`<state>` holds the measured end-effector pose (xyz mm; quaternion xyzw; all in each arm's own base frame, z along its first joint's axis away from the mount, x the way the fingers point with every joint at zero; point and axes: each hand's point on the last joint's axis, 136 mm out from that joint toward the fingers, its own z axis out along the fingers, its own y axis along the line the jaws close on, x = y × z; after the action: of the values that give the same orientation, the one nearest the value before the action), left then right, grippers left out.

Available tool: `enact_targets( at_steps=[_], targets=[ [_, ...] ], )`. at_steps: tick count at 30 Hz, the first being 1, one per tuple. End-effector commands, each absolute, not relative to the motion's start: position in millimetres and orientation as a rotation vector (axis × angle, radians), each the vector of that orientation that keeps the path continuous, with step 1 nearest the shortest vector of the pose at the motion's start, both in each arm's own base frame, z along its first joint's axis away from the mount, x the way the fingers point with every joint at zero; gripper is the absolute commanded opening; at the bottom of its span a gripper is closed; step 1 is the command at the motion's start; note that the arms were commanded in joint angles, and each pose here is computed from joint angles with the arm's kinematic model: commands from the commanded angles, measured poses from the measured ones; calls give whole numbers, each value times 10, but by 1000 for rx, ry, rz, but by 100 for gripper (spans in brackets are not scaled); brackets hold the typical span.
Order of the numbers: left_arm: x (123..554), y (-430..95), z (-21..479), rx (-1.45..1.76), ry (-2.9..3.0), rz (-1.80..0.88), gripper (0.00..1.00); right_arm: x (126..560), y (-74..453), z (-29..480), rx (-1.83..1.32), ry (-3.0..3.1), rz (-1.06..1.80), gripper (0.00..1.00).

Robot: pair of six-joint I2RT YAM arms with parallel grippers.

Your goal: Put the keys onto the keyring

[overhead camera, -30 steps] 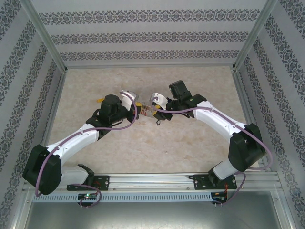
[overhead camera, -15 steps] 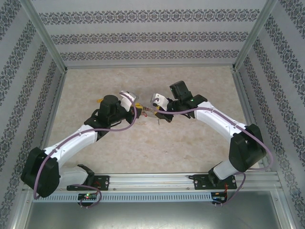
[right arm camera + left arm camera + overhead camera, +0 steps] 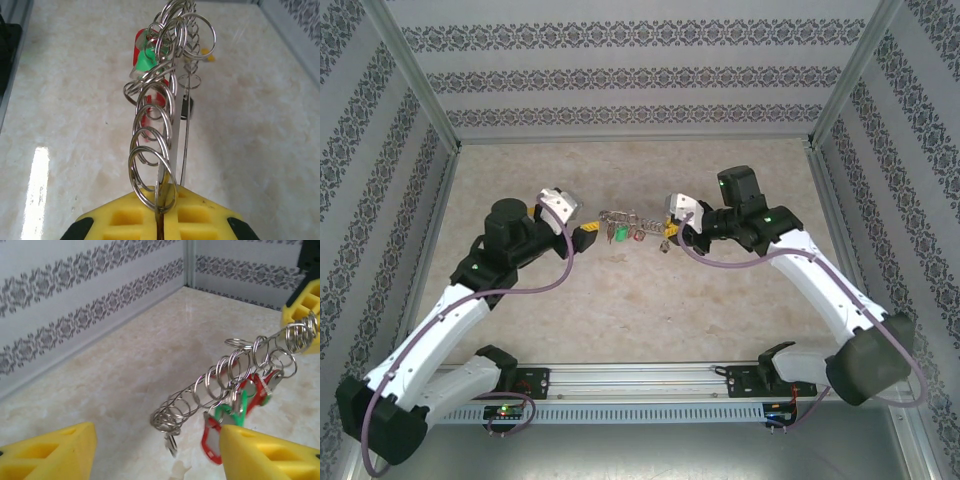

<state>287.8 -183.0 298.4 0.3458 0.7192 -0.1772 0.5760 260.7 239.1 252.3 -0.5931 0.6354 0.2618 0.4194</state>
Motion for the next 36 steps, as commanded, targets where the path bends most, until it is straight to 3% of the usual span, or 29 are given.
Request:
enact_targets(
  at_steps=[1,13,21,28,36],
  targets=[
    [2620,-1895,3064,1008,1621,-448,69,2423,2366,2684,-1551,1443,678,0],
    [2381,-2102,2892,1321,1523,-546,69,2187,2351,2888,-1598,1220,712,0],
    [2300,-2146,2852,1454,1401,-513,56,2114,2354,2735,-1658,1201,659,0],
    [2278,-2174,2838,1499,1354,-509,55,2083,2379,2553,-1756,1192,550,0],
    [2233,-2179,2637,1600,1332,-492,47,2088,2439,2504,-1817,1102,425,0]
  ],
)
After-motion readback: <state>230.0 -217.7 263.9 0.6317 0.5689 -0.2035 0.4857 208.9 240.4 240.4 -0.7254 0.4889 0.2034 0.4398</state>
